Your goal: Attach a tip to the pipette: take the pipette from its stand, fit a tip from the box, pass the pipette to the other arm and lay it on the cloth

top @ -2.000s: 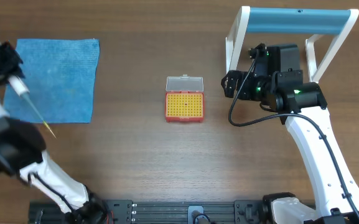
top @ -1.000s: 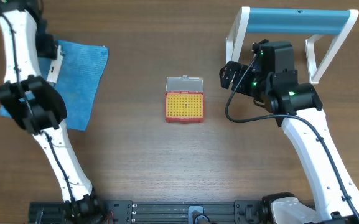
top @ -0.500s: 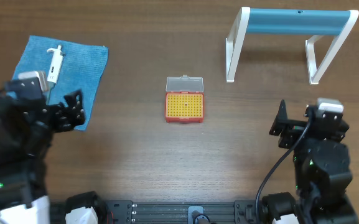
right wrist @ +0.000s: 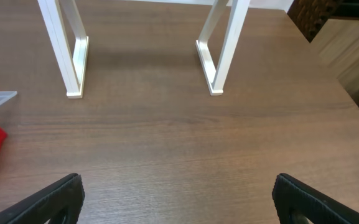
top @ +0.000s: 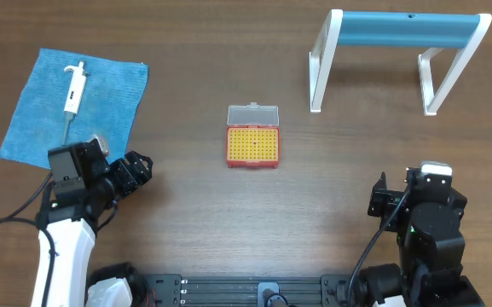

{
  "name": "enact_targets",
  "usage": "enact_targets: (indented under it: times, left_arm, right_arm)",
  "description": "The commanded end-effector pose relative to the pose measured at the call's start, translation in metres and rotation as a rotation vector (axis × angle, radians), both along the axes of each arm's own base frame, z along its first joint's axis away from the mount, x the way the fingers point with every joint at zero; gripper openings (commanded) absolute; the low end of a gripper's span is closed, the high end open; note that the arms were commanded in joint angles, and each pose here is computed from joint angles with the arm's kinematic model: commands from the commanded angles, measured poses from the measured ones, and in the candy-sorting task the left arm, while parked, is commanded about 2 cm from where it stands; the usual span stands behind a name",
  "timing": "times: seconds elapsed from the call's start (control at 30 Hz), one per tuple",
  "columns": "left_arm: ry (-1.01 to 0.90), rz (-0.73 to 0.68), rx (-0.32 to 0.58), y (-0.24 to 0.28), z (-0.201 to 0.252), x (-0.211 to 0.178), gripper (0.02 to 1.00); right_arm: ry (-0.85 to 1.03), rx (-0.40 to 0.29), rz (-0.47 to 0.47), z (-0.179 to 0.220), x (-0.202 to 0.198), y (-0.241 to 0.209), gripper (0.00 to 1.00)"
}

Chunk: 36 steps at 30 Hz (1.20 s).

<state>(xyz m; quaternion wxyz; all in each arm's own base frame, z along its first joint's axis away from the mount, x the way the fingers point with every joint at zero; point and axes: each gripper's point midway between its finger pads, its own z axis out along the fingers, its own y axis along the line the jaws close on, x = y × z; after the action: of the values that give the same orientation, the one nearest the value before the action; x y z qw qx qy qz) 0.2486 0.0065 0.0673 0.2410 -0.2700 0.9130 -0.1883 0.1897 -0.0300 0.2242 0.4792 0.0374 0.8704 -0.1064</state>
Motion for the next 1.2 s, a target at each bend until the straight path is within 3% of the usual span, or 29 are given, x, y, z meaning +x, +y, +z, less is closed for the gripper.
enact_targets:
  times: [0.03,0.13,0.3,0.37,0.43,0.53,0.67,1.2]
  left_arm:
    - [-0.149,-0.078,0.035,-0.024,0.016,-0.015,0.899]
    - [-0.399,-0.183,0.116,-0.049,0.036,-0.026,0.899]
    - [-0.894,0.083,0.417,0.007,0.134,-0.011,0.899]
    - [-1.008,0.043,0.541,0.007,0.16,-0.014,0.901]
    - [-1.057,0.027,0.6,0.007,0.172,-0.017,0.901]
    - [-1.091,0.031,0.602,0.006,0.166,-0.015,0.899]
    - [-0.922,-0.026,0.581,0.005,0.089,-0.003,0.904]
    - [-0.921,-0.03,0.576,0.004,0.088,-0.003,0.906]
  right_arm:
    - [-0.001,-0.009,-0.002,0.0,-0.001,-0.001,0.976]
    - [-0.001,-0.009,-0.002,0.0,-0.001,-0.001,0.976]
    - [-0.001,-0.009,-0.002,0.0,-0.001,-0.001,0.976]
    - [-0.001,-0.009,-0.002,0.0,-0.001,-0.001,0.976]
    - [-0.001,-0.009,-0.002,0.0,-0.001,-0.001,0.976]
    - [-0.001,-0.009,-0.002,0.0,-0.001,-0.001,0.976]
    - [-0.001,-0.009,-0.002,0.0,-0.001,-0.001,0.976]
    - [-0.001,-0.009,-0.002,0.0,-0.001,-0.001,0.976]
